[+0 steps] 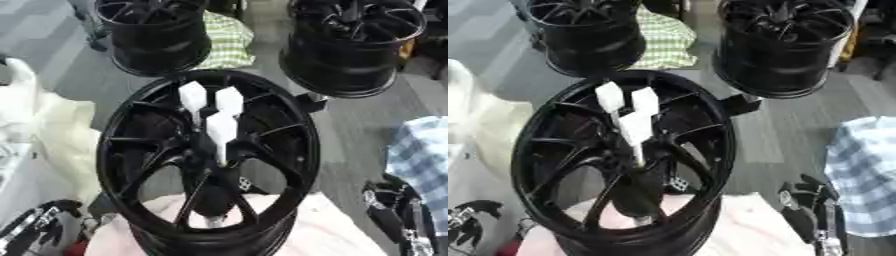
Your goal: Pull the pin out of the wheel hub.
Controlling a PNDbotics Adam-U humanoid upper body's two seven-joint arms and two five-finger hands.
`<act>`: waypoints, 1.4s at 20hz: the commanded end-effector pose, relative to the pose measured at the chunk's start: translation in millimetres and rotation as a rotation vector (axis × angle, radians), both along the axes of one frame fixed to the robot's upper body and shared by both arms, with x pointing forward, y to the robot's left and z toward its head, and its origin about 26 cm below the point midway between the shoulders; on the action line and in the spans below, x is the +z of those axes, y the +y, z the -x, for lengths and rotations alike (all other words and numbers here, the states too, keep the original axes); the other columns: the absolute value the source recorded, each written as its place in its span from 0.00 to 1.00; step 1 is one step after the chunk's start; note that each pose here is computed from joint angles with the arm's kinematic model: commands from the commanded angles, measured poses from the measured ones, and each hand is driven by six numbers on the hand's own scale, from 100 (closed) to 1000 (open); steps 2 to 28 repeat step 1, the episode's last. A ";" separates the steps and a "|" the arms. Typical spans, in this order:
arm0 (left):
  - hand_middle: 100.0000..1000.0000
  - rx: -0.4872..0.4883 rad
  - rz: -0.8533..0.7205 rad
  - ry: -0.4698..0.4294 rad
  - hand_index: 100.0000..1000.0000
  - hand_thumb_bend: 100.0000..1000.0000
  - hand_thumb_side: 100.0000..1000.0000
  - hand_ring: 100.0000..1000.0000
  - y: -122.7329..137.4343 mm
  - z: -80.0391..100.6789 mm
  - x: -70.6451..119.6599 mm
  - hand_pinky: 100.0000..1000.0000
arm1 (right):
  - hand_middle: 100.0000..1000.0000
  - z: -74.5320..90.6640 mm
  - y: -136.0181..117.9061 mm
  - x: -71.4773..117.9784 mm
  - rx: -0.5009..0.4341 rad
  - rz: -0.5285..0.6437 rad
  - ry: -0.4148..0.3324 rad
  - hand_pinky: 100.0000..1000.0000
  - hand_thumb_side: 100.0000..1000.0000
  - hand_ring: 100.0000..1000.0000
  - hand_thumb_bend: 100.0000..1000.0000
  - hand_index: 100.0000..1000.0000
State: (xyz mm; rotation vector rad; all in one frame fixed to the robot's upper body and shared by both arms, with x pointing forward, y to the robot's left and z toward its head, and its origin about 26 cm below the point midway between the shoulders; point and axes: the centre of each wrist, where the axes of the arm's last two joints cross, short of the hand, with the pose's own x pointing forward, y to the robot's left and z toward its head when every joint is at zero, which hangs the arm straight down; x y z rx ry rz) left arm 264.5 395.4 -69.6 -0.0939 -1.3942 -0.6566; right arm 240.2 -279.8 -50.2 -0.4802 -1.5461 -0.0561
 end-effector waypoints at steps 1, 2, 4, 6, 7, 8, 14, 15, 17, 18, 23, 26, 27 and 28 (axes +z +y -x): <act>0.53 -0.146 -0.010 -0.064 0.73 0.00 0.92 0.00 0.6 -2.4 9.8 0.18 | 0.59 -2.4 -1.1 7.4 0.001 0.003 -0.026 0.66 0.17 0.59 0.13 0.77; 0.53 -0.146 -0.010 -0.064 0.73 0.00 0.92 0.00 0.6 -2.4 9.8 0.18 | 0.59 -2.4 -1.1 7.4 0.001 0.003 -0.026 0.66 0.17 0.59 0.13 0.77; 0.53 -0.146 -0.010 -0.064 0.73 0.00 0.92 0.00 0.6 -2.4 9.8 0.18 | 0.59 -2.4 -1.1 7.4 0.001 0.003 -0.026 0.66 0.17 0.59 0.13 0.77; 0.53 -0.146 -0.010 -0.064 0.73 0.00 0.92 0.00 0.6 -2.4 9.8 0.18 | 0.59 -2.4 -1.1 7.4 0.001 0.003 -0.026 0.66 0.17 0.59 0.13 0.77; 0.53 -0.146 -0.010 -0.064 0.73 0.00 0.92 0.00 0.6 -2.4 9.8 0.18 | 0.59 -2.4 -1.1 7.4 0.001 0.003 -0.026 0.66 0.17 0.59 0.13 0.77; 0.53 -0.146 -0.010 -0.064 0.73 0.00 0.92 0.00 0.6 -2.4 9.8 0.18 | 0.59 -2.4 -1.1 7.4 0.001 0.003 -0.026 0.66 0.17 0.59 0.13 0.77; 0.53 -0.146 -0.010 -0.064 0.73 0.00 0.92 0.00 0.6 -2.4 9.8 0.18 | 0.59 -2.4 -1.1 7.4 0.001 0.003 -0.026 0.66 0.17 0.59 0.13 0.77; 0.53 -0.146 -0.010 -0.064 0.73 0.00 0.92 0.00 0.6 -2.4 9.8 0.18 | 0.59 -2.4 -1.1 7.4 0.001 0.003 -0.026 0.66 0.17 0.59 0.13 0.77; 0.53 -0.146 -0.010 -0.064 0.73 0.00 0.92 0.00 0.6 -2.4 9.8 0.18 | 0.59 -2.4 -1.1 7.4 0.001 0.003 -0.026 0.66 0.17 0.59 0.13 0.77; 0.53 -0.146 -0.010 -0.064 0.73 0.00 0.92 0.00 0.6 -2.4 9.8 0.18 | 0.59 -2.4 -1.1 7.4 0.001 0.003 -0.026 0.66 0.17 0.59 0.13 0.77; 0.53 -0.146 -0.010 -0.064 0.73 0.00 0.92 0.00 0.6 -2.4 9.8 0.18 | 0.59 -2.4 -1.1 7.4 0.001 0.003 -0.026 0.66 0.17 0.59 0.13 0.77; 0.53 -0.146 -0.010 -0.064 0.73 0.00 0.92 0.00 0.6 -2.4 9.8 0.18 | 0.59 -2.4 -1.1 7.4 0.001 0.003 -0.026 0.66 0.17 0.59 0.13 0.77; 0.53 -0.146 -0.010 -0.064 0.73 0.00 0.92 0.00 0.6 -2.4 9.8 0.18 | 0.59 -2.4 -1.1 7.4 0.001 0.003 -0.026 0.66 0.17 0.59 0.13 0.77; 0.53 -0.146 -0.010 -0.064 0.73 0.00 0.92 0.00 0.6 -2.4 9.8 0.18 | 0.59 -2.4 -1.1 7.4 0.001 0.003 -0.026 0.66 0.17 0.59 0.13 0.77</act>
